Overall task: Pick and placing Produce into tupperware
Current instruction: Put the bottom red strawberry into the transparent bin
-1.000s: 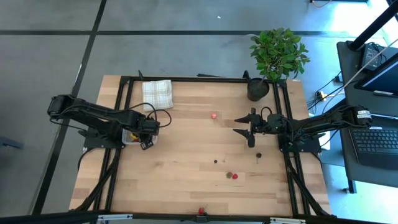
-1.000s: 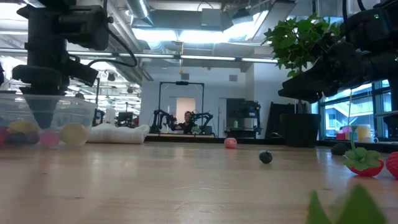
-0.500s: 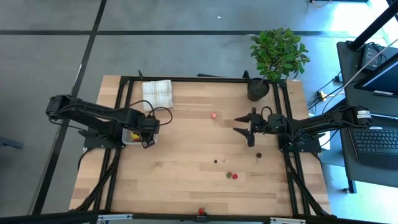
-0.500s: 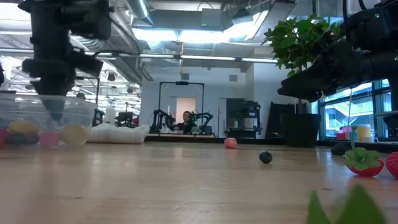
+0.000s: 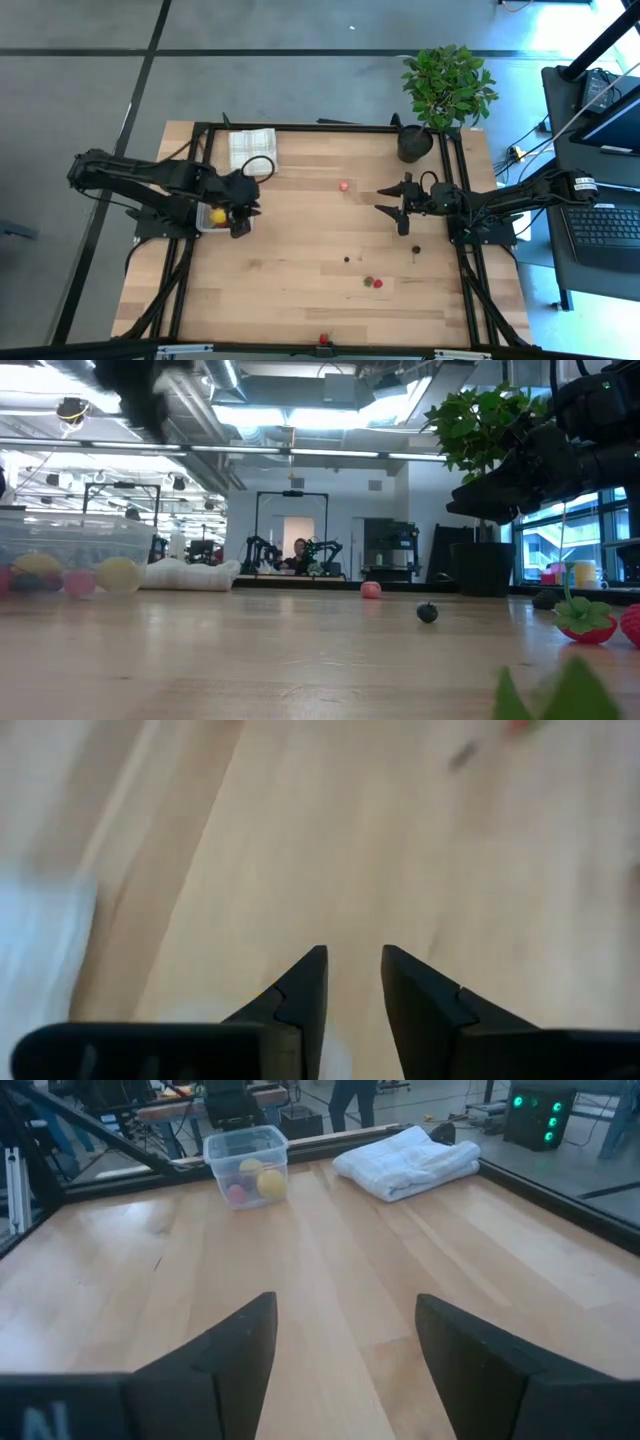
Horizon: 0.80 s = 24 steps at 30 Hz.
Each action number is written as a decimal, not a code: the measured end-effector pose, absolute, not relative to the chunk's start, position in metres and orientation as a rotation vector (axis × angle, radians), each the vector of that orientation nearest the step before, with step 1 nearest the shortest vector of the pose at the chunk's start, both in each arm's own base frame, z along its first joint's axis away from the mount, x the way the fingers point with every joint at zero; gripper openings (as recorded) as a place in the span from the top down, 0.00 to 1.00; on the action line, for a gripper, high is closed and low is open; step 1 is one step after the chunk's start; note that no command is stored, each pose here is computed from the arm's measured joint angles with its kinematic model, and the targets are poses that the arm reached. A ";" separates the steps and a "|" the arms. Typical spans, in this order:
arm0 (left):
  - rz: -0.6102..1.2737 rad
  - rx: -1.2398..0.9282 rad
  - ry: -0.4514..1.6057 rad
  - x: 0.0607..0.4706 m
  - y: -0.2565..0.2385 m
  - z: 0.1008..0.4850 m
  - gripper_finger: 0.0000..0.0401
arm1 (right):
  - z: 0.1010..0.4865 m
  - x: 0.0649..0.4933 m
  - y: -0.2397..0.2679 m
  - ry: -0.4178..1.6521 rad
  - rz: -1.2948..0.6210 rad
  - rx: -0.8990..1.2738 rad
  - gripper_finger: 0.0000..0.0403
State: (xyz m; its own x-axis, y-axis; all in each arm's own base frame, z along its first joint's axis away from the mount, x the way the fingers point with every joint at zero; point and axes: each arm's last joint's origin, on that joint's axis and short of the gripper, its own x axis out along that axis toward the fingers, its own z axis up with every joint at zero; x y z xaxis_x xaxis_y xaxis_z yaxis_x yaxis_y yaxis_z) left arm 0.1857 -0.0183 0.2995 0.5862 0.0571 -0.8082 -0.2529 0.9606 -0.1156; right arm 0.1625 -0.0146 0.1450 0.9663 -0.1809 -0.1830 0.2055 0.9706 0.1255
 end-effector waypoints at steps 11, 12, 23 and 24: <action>-0.110 0.041 0.531 0.224 -0.049 0.326 0.78 | 0.145 0.162 -0.015 0.169 -0.198 0.173 0.40; -0.121 0.048 0.545 0.227 -0.052 0.322 0.77 | 0.145 0.162 -0.015 0.168 -0.198 0.173 0.40; -0.223 0.065 0.635 0.293 -0.090 0.249 0.52 | 0.145 0.163 -0.014 0.170 -0.190 0.171 0.40; -0.260 0.051 0.625 0.300 -0.093 0.244 0.50 | 0.145 0.163 -0.014 0.171 -0.190 0.171 0.40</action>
